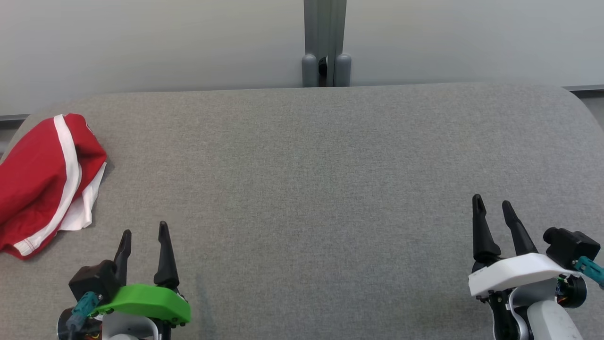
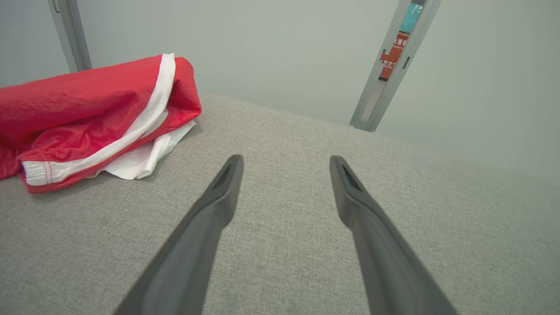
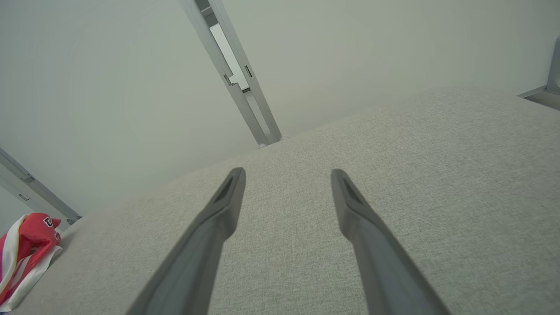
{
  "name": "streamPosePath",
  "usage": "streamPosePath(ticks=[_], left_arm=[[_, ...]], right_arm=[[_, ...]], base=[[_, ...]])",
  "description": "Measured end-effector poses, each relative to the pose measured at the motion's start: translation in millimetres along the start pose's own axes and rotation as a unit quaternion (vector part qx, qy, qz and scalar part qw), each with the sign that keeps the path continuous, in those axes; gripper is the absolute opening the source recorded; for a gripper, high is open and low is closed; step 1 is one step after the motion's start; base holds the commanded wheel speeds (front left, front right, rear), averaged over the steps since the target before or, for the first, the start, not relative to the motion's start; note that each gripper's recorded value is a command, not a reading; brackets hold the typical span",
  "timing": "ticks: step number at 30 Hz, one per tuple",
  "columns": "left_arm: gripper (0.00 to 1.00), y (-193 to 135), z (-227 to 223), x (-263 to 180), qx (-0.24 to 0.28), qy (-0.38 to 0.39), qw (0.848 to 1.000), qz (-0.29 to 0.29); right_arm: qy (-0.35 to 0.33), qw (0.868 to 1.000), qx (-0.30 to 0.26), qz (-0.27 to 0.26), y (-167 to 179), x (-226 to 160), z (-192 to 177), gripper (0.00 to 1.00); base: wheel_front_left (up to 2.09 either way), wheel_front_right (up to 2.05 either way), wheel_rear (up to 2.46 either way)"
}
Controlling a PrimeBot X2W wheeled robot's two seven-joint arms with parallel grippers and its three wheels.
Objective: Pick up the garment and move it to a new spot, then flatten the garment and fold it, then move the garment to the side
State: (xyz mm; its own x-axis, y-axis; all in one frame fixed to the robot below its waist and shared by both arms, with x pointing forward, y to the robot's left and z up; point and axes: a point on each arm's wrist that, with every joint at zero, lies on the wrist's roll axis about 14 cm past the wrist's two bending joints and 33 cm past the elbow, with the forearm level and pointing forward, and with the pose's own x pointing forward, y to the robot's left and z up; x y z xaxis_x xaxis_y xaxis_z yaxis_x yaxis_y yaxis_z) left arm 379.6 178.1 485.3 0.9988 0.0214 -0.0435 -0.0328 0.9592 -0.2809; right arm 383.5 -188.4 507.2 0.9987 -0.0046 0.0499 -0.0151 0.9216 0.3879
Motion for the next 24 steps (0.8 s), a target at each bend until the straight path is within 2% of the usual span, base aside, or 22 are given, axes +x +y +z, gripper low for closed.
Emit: streamPosePath(ticks=[24], left_arm=[[1.0, -16.3, -5.4, -5.2, 0.11, -0.01, 0.993, -0.038]], right_arm=[[0.007, 0.994, -0.107, 0.02, 3.5, -5.0, -8.5, 1.0]], base=[[0.0, 0.0, 0.0]])
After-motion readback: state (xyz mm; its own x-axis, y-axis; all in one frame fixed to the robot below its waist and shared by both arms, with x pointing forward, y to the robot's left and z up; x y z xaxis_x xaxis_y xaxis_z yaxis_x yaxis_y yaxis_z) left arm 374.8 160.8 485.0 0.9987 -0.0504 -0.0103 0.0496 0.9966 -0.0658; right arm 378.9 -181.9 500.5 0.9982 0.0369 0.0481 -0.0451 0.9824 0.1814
